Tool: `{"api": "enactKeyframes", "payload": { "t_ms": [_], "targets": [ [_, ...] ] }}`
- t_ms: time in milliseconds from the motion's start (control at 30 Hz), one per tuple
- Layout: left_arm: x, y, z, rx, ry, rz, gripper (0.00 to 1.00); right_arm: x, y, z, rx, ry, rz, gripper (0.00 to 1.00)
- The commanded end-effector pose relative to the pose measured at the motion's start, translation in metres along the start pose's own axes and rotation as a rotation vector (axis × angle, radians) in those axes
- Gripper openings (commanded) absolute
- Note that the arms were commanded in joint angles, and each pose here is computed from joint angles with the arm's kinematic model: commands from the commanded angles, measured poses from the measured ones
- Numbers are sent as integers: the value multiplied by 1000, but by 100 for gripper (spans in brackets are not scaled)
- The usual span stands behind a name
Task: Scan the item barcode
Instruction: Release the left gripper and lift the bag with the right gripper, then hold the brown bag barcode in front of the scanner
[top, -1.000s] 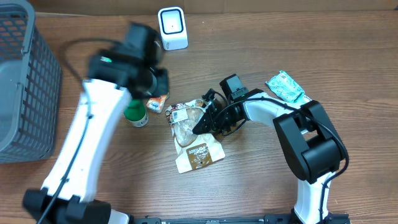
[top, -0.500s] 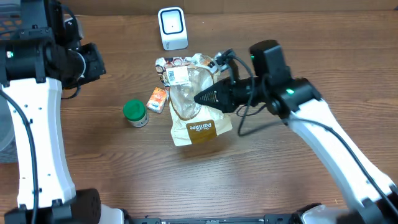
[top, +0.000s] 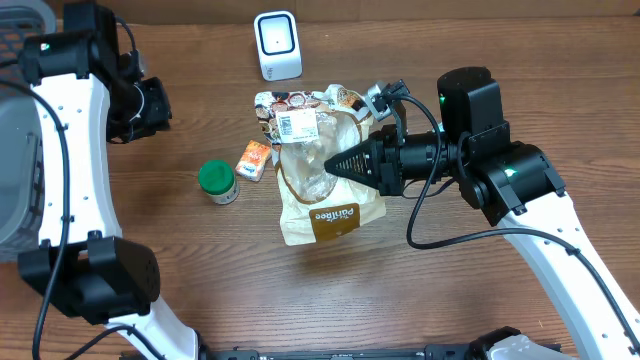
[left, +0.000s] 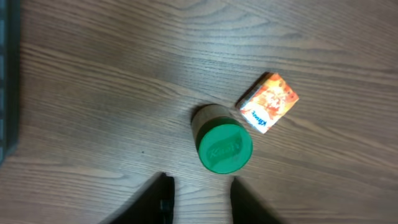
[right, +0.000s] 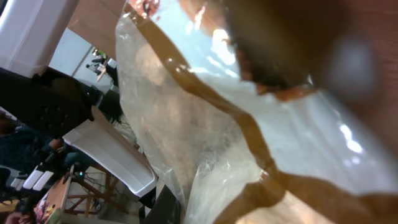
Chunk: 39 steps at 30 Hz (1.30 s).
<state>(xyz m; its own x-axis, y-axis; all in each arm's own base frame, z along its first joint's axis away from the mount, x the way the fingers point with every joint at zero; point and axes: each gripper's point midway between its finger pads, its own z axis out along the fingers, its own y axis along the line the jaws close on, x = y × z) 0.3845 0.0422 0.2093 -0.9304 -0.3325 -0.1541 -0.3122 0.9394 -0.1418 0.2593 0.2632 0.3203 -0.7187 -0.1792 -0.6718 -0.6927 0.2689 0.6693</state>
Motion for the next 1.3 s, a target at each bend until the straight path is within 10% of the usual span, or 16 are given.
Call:
{"api": "enactKeyframes", "payload": {
  "t_ms": [0, 433, 500, 967, 1267],
  "targets": [
    [-1, 0, 6, 8, 19, 82, 49, -8, 0, -6, 46, -26, -26, 4],
    [-6, 32, -1, 83, 7, 147, 73, -8, -9, -6, 99, -30, -16, 4],
    [-8, 43, -2, 78, 3, 98, 100, -8, -9, -6, 98, -31, -21, 4],
    [-15, 59, -5, 86, -28, 13, 100, -21, -46, -4, 250, -58, 16, 4],
    [-26, 60, -5, 80, -71, 20, 99, -99, -107, -1, 561, -59, 3, 4]
  ]
}}
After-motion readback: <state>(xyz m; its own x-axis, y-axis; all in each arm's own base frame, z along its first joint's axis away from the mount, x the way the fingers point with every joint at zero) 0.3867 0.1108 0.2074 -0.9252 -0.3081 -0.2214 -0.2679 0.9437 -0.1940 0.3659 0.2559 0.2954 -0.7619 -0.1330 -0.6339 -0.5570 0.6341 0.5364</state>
